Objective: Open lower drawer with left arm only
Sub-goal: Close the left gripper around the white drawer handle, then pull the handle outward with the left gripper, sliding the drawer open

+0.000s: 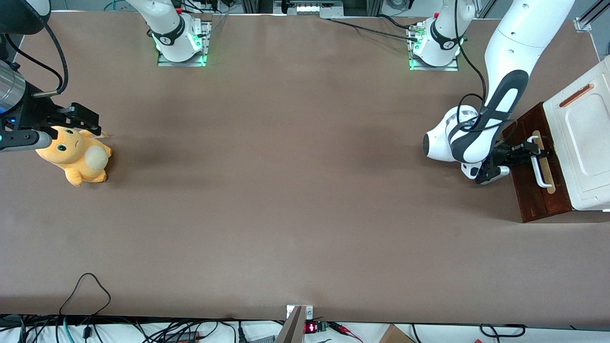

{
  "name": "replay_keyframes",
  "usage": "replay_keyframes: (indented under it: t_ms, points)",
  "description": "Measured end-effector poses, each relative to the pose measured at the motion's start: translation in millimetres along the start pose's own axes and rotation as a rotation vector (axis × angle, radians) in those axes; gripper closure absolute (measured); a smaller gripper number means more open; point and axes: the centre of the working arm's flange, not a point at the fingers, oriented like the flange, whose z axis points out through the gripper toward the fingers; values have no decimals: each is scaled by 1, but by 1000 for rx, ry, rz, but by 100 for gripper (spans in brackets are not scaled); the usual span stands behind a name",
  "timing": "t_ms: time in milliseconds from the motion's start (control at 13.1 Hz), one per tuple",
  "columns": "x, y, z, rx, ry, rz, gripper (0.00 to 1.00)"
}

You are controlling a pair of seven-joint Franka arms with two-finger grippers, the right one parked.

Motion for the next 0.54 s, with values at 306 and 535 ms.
replay_keyframes:
  t_ms: [306, 535]
  points:
    - [1, -1, 10, 10, 2, 0, 57]
    - [0, 2, 9, 14, 8, 6, 63]
